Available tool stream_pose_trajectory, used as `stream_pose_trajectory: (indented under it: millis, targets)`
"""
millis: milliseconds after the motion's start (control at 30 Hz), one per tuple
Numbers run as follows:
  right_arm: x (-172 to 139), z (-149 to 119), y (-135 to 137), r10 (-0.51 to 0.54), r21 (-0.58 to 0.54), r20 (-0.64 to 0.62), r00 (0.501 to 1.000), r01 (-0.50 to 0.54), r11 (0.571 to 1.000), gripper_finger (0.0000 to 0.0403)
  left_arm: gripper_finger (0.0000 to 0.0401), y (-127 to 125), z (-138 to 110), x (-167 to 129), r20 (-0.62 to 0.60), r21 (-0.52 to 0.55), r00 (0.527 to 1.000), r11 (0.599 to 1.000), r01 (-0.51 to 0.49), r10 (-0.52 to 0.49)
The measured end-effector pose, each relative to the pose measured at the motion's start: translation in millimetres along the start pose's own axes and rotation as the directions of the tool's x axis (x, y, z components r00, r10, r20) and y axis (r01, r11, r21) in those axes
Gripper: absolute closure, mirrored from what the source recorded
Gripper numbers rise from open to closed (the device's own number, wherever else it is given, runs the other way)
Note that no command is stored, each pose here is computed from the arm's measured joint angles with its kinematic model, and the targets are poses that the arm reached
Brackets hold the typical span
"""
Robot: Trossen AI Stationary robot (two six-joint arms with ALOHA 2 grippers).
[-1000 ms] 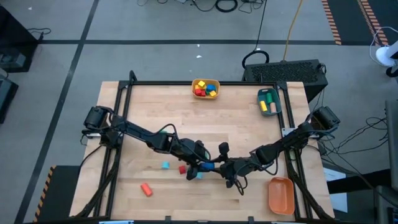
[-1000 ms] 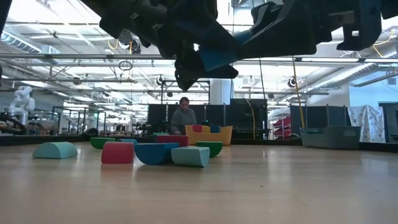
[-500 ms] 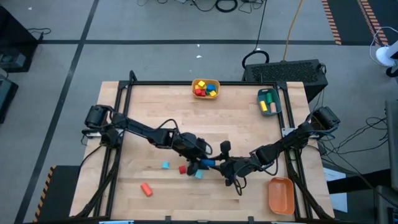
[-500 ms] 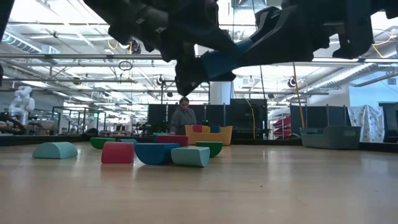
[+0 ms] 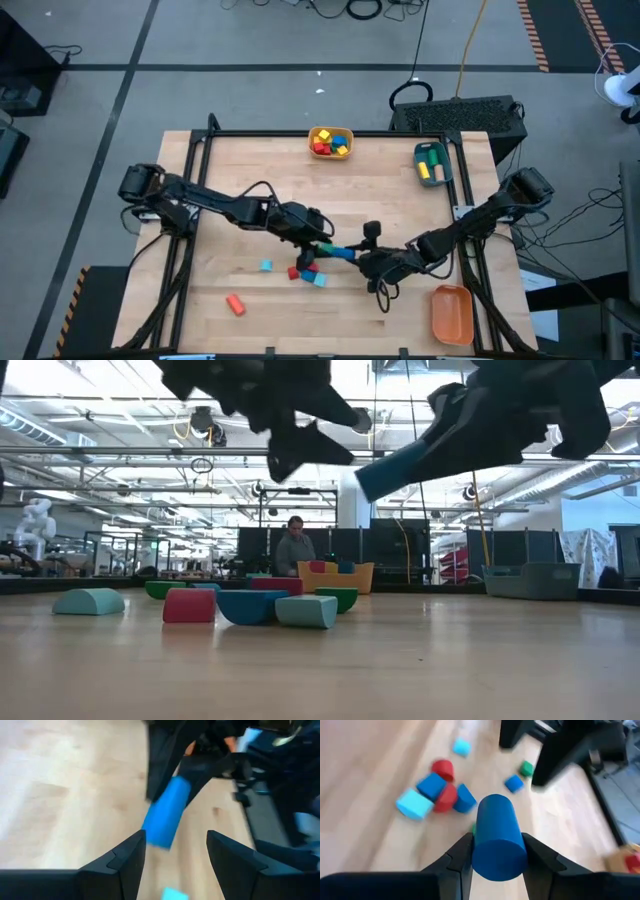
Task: Sort blocks by size
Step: Put the blue cylindrical block into the blue bin
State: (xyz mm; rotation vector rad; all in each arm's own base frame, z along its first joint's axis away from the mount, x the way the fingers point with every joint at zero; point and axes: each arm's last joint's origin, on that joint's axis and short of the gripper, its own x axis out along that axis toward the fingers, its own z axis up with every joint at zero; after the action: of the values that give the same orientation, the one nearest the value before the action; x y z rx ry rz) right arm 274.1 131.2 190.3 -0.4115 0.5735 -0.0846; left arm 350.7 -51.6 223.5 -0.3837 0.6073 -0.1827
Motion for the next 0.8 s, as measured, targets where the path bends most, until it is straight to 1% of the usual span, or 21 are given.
stream_pose_trajectory:
  millis: [133, 233, 333, 433, 500, 567, 633, 700, 767, 800]
  targets:
    - [-13.9, -0.7, -8.4, -0.022, 0.015, -0.041, 0.999, 0.023, 1.000, 0.0290, 0.0191, -1.3, 2.1, -17.5, 0.007, 0.026, 0.989, 0.988, -0.150, 0.150]
    - [-24.4, -3.9, -16.6, -0.032, 0.032, -0.090, 0.995, 0.035, 0.999, 0.0290, 0.0191, -5.2, 3.4, -22.6, 0.044, 0.037, 0.975, 0.975, -0.221, 0.219]
    - [-35.1, -11.5, -27.8, -0.106, 0.070, -0.169, 0.980, 0.120, 0.990, 0.0290, 0.0191, -10.9, 2.7, -22.6, 0.073, 0.045, 0.965, 0.966, -0.254, 0.250]
    - [-48.0, -24.5, -42.2, -0.215, 0.124, -0.279, 0.936, 0.257, 0.958, 0.0290, 0.0191, -13.5, 2.0, -22.7, 0.107, 0.050, 0.943, 0.946, -0.322, 0.315]
    - [-57.7, -34.9, -52.4, -0.287, 0.155, -0.355, 0.890, 0.359, 0.921, 0.0290, 0.0191, -13.2, 1.4, -23.1, 0.118, 0.048, 0.927, 0.930, -0.364, 0.356]
    - [-65.5, -44.0, -63.6, -0.352, 0.195, -0.419, 0.837, 0.462, 0.865, 0.0290, 0.0191, -11.9, -0.7, -23.4, 0.100, 0.053, 0.921, 0.923, -0.382, 0.376]
    - [-70.8, -53.6, -74.9, -0.387, 0.221, -0.498, 0.776, 0.546, 0.808, 0.0290, 0.0191, -8.5, -1.7, -23.9, 0.084, 0.054, 0.914, 0.914, -0.402, 0.397]
    - [-73.3, -61.0, -85.9, -0.423, 0.267, -0.560, 0.712, 0.639, 0.721, 0.0290, 0.0191, -4.6, -2.4, -24.7, 0.069, 0.074, 0.905, 0.902, -0.424, 0.420]
    - [-74.9, -67.6, -96.7, -0.456, 0.289, -0.614, 0.644, 0.721, 0.630, 0.0290, 0.0191, -0.3, -3.3, -25.7, 0.052, 0.096, 0.893, 0.888, -0.450, 0.447]
    - [-74.8, -70.1, -101.9, -0.464, 0.290, -0.636, 0.616, 0.749, 0.596, 0.0290, 0.0191, 2.0, -3.9, -26.2, 0.044, 0.096, 0.885, 0.880, -0.466, 0.464]
